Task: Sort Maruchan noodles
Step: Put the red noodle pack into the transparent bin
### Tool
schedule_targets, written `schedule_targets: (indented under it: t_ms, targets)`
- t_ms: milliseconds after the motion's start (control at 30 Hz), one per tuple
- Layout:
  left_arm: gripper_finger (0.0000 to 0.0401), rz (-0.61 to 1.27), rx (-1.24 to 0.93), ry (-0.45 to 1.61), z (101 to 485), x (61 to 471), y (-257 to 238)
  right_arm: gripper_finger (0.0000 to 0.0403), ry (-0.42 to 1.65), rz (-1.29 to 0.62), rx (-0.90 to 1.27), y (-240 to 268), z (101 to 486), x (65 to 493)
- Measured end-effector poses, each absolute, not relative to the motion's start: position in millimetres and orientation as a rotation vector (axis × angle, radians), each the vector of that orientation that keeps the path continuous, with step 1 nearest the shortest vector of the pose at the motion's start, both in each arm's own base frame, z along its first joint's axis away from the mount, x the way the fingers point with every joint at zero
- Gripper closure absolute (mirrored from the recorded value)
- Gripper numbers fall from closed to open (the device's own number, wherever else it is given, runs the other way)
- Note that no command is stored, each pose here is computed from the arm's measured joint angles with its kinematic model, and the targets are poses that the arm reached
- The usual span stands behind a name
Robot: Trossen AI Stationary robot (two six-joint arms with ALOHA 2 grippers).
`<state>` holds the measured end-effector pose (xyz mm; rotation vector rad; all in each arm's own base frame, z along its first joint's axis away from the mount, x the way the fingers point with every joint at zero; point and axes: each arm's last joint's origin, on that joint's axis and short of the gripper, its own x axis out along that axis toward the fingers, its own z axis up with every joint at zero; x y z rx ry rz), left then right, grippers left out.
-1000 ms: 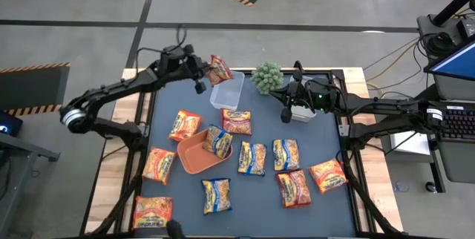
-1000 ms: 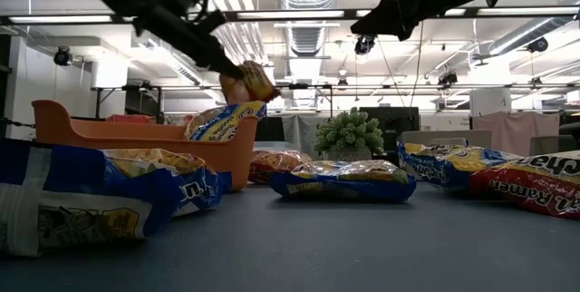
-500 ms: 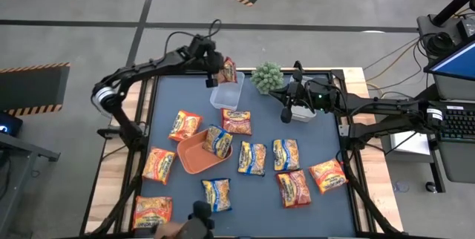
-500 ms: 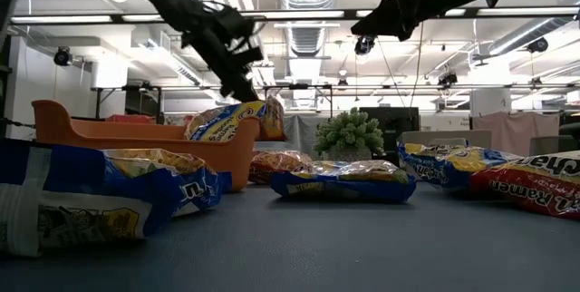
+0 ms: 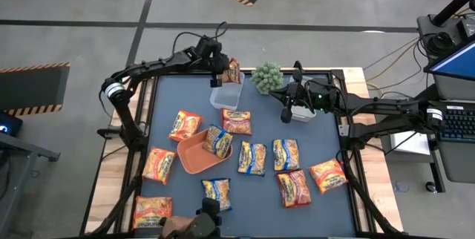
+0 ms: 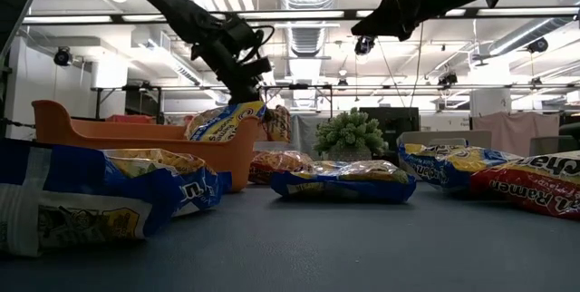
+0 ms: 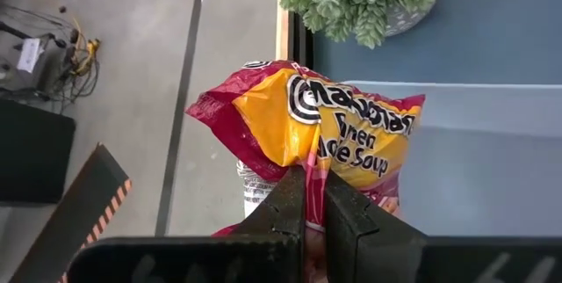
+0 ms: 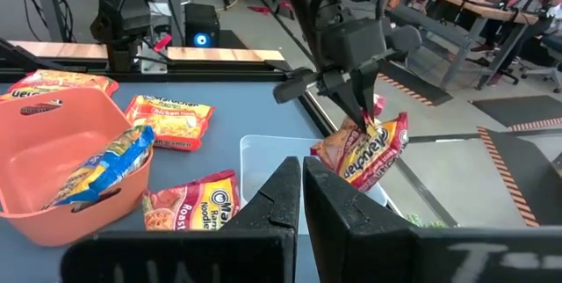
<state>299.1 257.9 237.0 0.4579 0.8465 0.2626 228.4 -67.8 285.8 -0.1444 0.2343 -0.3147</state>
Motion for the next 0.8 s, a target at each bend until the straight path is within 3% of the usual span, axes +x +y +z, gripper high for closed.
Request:
schedule_targets:
  t_ms: [800]
  targets:
    - [0.0401, 0.280, 0.543, 0.870, 219, 315, 253, 0.0394, 0.234, -0.316, -0.143, -68, 286, 228]
